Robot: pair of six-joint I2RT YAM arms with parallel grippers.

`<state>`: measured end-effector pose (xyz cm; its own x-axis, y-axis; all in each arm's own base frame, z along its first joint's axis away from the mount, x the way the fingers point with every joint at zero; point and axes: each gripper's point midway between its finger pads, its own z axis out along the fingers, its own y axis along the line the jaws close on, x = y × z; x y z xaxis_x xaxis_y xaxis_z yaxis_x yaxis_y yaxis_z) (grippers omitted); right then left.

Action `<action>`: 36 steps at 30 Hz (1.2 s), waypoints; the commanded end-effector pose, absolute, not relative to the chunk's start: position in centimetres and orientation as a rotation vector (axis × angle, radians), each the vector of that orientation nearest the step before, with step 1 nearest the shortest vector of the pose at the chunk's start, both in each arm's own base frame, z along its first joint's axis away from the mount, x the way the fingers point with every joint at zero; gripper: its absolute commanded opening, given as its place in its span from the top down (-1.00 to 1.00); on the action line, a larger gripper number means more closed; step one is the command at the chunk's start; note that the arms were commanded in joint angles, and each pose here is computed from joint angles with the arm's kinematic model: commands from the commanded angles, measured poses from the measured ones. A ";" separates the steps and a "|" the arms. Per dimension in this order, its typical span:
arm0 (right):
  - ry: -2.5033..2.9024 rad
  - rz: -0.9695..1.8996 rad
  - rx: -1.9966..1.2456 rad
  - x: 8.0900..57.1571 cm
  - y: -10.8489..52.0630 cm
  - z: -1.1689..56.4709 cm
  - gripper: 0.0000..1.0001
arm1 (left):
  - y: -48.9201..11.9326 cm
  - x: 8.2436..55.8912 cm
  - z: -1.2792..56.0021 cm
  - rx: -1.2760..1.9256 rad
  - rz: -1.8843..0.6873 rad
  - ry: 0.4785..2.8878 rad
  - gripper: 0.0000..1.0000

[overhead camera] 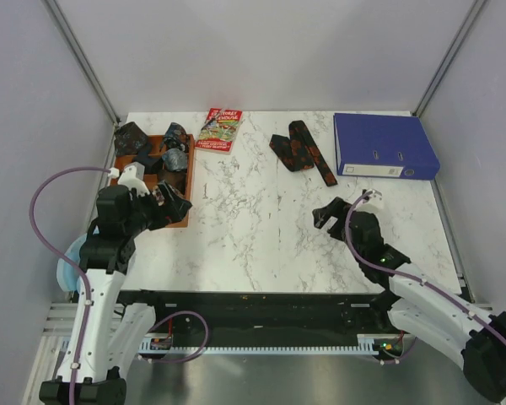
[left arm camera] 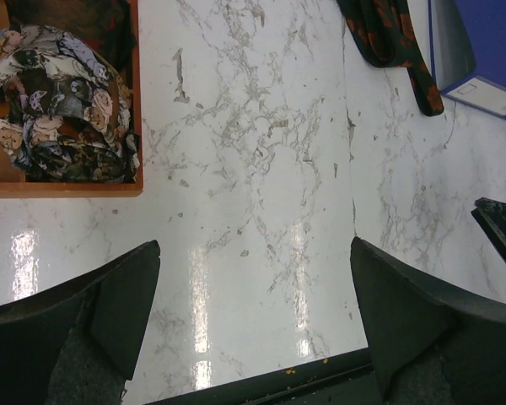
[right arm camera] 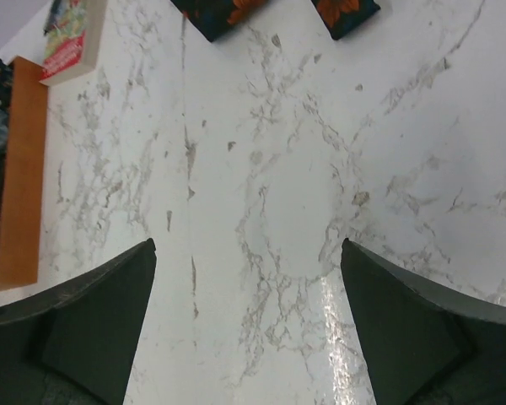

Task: Roll the ties
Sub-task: Move the tie to the center of the board.

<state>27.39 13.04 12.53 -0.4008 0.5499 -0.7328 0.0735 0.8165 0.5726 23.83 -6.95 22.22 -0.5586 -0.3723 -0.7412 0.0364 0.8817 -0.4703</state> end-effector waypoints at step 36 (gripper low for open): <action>1.886 0.456 0.523 27.0 13.3 7.8 -0.96 | -19.4 27.7 24.3 0.071 -0.642 2.107 -0.89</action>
<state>26.60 12.46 7.03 -0.3342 0.5403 -0.7723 0.1742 0.8407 0.5128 26.71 -18.00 22.00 -0.6431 -0.1389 -0.7530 0.2603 0.8852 -0.3856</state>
